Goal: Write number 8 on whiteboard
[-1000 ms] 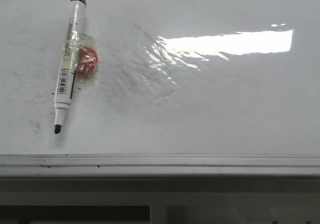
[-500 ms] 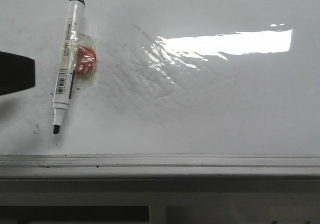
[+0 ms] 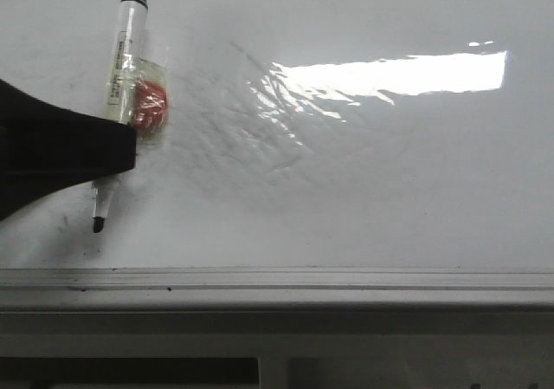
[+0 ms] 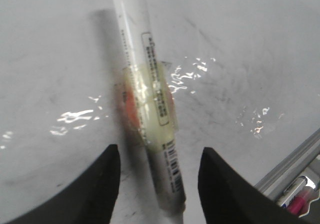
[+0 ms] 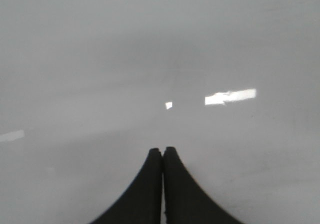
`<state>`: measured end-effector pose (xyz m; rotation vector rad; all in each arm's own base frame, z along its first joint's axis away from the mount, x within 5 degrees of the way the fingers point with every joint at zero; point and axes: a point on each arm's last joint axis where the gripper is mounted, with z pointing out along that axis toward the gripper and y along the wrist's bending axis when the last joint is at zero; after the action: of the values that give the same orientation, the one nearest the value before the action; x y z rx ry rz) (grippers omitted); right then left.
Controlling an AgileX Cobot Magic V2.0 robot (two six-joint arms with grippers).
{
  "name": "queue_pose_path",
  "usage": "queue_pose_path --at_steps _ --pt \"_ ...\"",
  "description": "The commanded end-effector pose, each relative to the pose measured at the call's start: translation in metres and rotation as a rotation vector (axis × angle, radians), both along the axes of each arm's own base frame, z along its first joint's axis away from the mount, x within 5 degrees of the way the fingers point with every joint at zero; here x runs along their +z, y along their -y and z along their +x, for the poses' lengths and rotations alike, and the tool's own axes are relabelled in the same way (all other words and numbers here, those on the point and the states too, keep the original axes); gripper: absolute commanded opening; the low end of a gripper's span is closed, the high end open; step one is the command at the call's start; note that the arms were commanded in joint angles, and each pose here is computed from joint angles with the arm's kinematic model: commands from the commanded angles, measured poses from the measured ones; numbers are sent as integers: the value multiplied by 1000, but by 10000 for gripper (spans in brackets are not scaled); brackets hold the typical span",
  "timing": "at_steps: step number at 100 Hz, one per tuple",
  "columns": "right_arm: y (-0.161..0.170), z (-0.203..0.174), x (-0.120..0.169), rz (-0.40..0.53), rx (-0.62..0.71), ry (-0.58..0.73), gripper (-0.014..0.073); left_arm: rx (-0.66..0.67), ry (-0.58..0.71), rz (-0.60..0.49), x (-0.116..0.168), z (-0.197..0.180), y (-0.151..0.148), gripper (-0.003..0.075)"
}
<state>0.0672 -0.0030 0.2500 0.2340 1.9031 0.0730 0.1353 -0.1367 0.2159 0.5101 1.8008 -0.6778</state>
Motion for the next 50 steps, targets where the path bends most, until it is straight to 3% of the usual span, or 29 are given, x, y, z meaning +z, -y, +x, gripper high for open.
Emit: queue_pose_path --at_steps 1,13,20,37,50 --pt "1 3 15 -7 -9 89 -64 5 52 -70 12 6 7 333" --pt "1 3 15 -7 -9 85 -64 5 29 -44 5 8 10 329" --pt "1 2 13 -5 -6 69 -63 8 19 -38 3 9 10 279" --pt "-5 2 12 -1 77 52 -63 24 5 -39 2 10 9 -24" --pt "-15 5 11 4 220 23 -63 23 -2 -30 1 10 9 -20"
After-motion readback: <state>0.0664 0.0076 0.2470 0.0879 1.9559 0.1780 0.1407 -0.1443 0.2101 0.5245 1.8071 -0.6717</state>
